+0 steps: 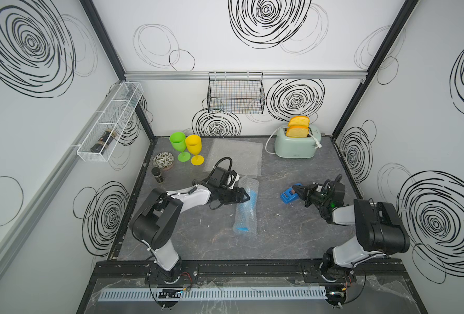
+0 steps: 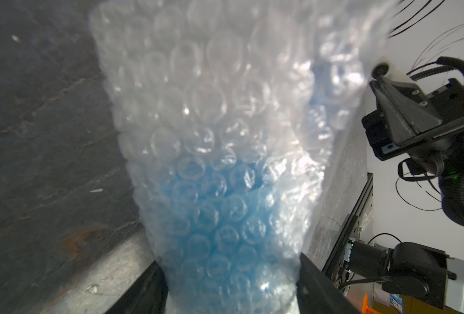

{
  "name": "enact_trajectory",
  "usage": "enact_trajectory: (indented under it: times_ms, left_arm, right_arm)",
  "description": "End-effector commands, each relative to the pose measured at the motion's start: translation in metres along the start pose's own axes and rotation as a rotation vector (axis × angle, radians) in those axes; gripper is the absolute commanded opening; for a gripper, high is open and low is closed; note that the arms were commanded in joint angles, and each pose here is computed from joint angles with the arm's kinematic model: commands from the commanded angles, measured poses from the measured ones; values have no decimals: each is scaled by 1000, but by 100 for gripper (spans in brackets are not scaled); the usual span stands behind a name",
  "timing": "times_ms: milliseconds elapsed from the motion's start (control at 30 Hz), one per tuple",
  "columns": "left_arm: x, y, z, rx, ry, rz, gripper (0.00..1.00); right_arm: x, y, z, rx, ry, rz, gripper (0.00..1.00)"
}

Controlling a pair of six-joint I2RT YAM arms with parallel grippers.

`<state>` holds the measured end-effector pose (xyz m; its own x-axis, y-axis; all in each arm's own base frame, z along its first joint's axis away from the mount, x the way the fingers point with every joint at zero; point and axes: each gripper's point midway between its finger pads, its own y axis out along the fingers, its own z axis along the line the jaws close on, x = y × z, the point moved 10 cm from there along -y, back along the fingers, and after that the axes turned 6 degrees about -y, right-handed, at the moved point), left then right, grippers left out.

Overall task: Wrap wine glasses in bubble wrap
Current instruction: Tear off the tape using the Tape Cutter.

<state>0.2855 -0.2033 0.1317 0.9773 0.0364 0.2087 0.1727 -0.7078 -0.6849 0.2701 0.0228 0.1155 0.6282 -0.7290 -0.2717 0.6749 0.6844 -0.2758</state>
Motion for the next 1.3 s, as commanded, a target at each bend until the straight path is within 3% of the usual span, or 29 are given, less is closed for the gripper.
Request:
enact_trajectory:
  times_ms: [0,167,300,433,567,700,833,967,1067,1200,1267]
  left_arm:
    - [-16,10,16,93,-52,61,73]
    - [-16,10,16,96,-48,60,73]
    - [-16,7,14,98,-42,56,73]
    - [-16,8,14,101,-38,55,73]
    - [-18,9,14,94,-41,58,73]
    - [-16,7,12,93,-35,55,73]
    - [-18,8,13,94,-39,56,73]
    - [-19,9,13,92,-36,58,73]
    - [-16,7,9,90,-26,51,73]
    - [-20,8,13,90,-33,54,73]
    - [-18,6,11,96,-26,51,73]
  right_arm:
    - [2,0,11,22,-55,7,0]
    - [-6,-1,16,88,0,26,0]
    - [2,5,20,40,-27,13,0]
    - [-2,8,39,123,-17,34,0]
    - [13,19,31,-2,-61,22,0]
    - [1,19,33,95,6,46,0]
    - [-1,22,48,69,-56,38,0]
    - [3,25,40,38,-40,67,0]
    - [-5,22,43,91,-15,75,0]
    - [-1,25,46,19,-71,74,0]
    - [-7,21,49,88,-38,81,0]
